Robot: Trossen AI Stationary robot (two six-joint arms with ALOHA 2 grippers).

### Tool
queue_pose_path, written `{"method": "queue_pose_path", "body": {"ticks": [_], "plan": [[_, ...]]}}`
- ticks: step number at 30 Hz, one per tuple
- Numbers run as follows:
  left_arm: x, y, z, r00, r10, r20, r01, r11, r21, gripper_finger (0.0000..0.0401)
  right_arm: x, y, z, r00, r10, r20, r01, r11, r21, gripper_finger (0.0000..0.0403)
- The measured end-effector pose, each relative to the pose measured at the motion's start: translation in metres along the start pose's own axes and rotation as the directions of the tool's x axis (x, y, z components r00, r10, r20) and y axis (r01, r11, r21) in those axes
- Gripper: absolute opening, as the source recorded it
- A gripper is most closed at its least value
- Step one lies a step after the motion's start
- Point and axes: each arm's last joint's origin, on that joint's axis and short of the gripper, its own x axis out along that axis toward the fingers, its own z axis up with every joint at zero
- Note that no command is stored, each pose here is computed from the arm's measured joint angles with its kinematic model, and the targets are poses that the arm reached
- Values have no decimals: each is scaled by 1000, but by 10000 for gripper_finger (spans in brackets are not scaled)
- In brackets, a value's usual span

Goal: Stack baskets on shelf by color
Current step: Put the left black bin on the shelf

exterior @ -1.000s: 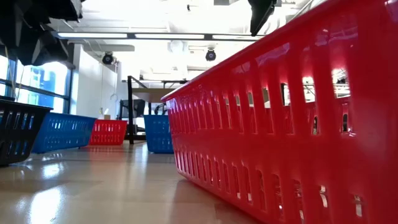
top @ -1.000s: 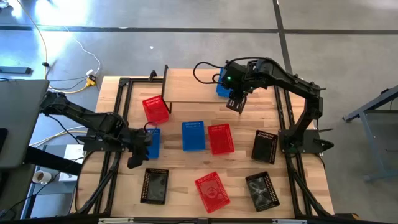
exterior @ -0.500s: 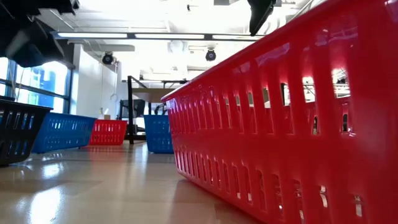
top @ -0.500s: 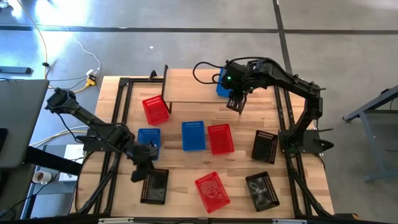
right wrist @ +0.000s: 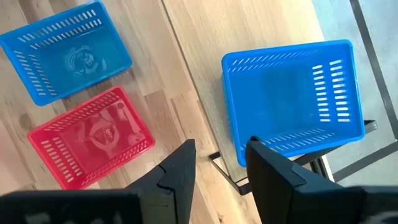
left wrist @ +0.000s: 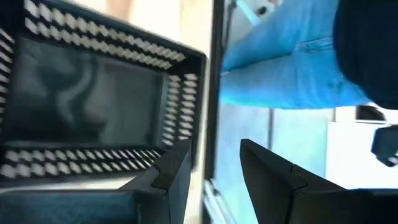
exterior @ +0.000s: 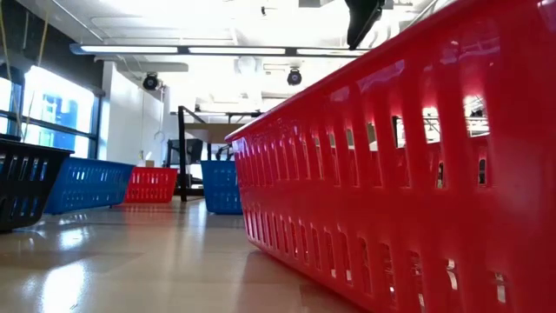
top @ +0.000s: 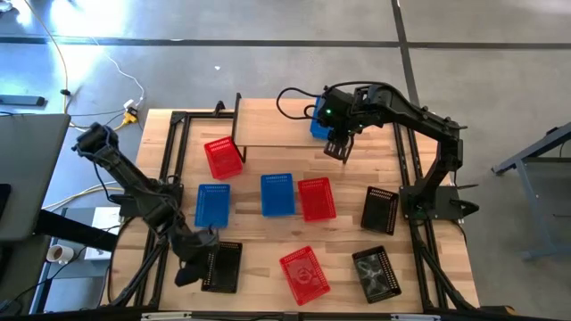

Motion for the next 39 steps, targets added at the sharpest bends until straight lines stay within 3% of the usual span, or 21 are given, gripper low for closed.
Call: {"method": "queue_pose_path", "body": {"ticks": [6,9,13,17,23,25,30,39], "plan": [[3,-7,-16,999,1,-45,-3,999,-54,129,0,0,0,1000,3,0,-3,999,36,126],[4,-7,-21,999,38,-31,-43,986,-162,129,0,0,0,1000,19,-1,-19,997,76,126],[3,-1,-24,993,119,-24,-120,934,-336,129,0,1,0,1000,21,-1,-21,996,86,126],[2,5,-26,980,201,-6,-177,846,-504,129,0,0,0,1000,19,-1,-18,996,86,126],[-2,18,-32,939,337,-65,-280,641,-715,129,0,0,0,1000,18,-1,-18,996,86,126],[-2,20,-32,930,364,-57,-281,600,-749,129,0,0,0,1000,18,-1,-18,996,89,126],[-2,19,-29,929,369,23,-222,607,-763,129,0,0,0,1000,17,-1,-17,996,89,126],[19,22,-29,911,412,-1,-260,572,-778,129,0,0,0,1000,17,-1,-17,996,89,126]]}}
